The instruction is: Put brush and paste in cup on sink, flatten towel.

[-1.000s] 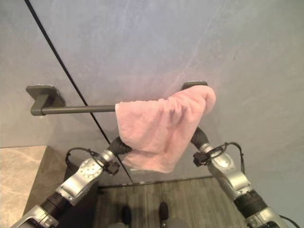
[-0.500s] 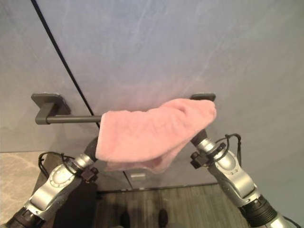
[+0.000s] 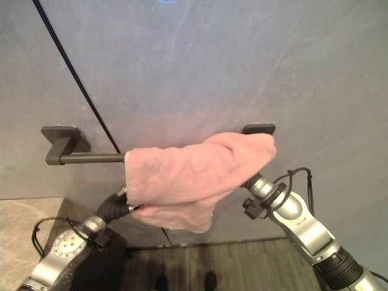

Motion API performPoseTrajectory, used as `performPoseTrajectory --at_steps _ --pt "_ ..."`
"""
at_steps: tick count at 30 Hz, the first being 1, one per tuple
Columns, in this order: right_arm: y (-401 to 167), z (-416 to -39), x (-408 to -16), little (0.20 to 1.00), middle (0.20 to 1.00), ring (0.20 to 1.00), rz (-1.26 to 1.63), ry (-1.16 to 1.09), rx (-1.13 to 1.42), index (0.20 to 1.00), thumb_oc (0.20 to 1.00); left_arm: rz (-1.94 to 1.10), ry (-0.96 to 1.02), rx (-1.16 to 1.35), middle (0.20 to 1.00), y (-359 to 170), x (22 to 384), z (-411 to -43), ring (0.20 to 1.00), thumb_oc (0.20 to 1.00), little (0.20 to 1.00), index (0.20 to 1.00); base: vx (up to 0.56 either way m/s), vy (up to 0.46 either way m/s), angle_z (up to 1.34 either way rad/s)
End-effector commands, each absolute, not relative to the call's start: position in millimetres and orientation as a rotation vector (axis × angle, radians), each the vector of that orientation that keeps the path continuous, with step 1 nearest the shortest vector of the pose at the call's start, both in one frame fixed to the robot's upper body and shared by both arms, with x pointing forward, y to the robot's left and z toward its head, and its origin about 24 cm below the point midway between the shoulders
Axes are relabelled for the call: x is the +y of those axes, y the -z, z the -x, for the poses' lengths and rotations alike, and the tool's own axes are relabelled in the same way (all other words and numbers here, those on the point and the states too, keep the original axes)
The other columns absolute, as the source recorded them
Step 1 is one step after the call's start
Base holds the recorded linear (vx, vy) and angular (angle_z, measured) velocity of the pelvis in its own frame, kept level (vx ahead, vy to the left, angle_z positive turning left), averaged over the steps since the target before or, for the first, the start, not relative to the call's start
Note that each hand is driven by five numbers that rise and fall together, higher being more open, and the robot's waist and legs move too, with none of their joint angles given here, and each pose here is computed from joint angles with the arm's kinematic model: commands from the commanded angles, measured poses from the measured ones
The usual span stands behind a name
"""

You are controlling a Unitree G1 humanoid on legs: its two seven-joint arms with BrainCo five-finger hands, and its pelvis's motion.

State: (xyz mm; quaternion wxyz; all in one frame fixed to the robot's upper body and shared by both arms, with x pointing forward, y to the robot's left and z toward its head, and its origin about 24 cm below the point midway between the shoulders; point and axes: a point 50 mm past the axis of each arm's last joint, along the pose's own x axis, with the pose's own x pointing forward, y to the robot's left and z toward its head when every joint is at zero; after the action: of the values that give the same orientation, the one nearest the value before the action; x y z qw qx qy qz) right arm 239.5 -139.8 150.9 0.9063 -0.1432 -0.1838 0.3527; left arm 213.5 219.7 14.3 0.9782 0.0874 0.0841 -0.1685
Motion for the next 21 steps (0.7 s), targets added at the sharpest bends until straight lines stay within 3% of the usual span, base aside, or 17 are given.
performPoseTrajectory --at_steps 1,2,3,5,6,16,21 --pt "-202 -225 -128 1.000 1.000 1.000 0.255 -0.708 -0.702 1.000 1.000 -0.309 0.287 0.135 0.200 -28 239 -231 0.200 0.200 0.200 0.200 0.00 0.000 0.00" --pt "-195 -224 -133 1.000 1.000 1.000 0.220 -0.677 -0.668 1.000 1.000 -0.314 0.302 0.130 0.329 -28 235 -231 0.329 0.329 0.329 0.329 0.00 0.000 0.00" --pt "-190 -224 -138 1.000 1.000 1.000 0.216 -0.646 -0.650 1.000 1.000 -0.322 0.306 0.127 0.573 -27 231 -231 0.573 0.573 0.573 0.573 0.02 0.017 -0.04" --pt "-178 -226 -150 1.000 1.000 1.000 0.216 -0.581 -0.582 1.000 1.000 -0.329 0.320 0.109 0.934 -30 227 -234 0.934 0.934 0.934 0.934 0.01 0.013 -0.08" --pt "-172 -227 -156 1.000 1.000 1.000 0.220 -0.554 -0.553 1.000 1.000 -0.332 0.318 0.104 1.000 -30 227 -234 1.000 1.000 1.000 1.000 0.01 0.009 -0.14" --pt "-115 -219 -234 1.000 1.000 1.000 0.391 -0.321 -0.171 1.000 1.000 -0.385 0.318 0.067 1.000 -50 245 -233 1.000 1.000 1.000 1.000 0.03 -0.010 -0.06" --pt "-108 -220 -252 1.000 1.000 1.000 0.458 -0.300 -0.087 1.000 1.000 -0.462 0.321 0.045 1.000 -68 260 -234 1.000 1.000 1.000 1.000 0.02 -0.012 -0.02"
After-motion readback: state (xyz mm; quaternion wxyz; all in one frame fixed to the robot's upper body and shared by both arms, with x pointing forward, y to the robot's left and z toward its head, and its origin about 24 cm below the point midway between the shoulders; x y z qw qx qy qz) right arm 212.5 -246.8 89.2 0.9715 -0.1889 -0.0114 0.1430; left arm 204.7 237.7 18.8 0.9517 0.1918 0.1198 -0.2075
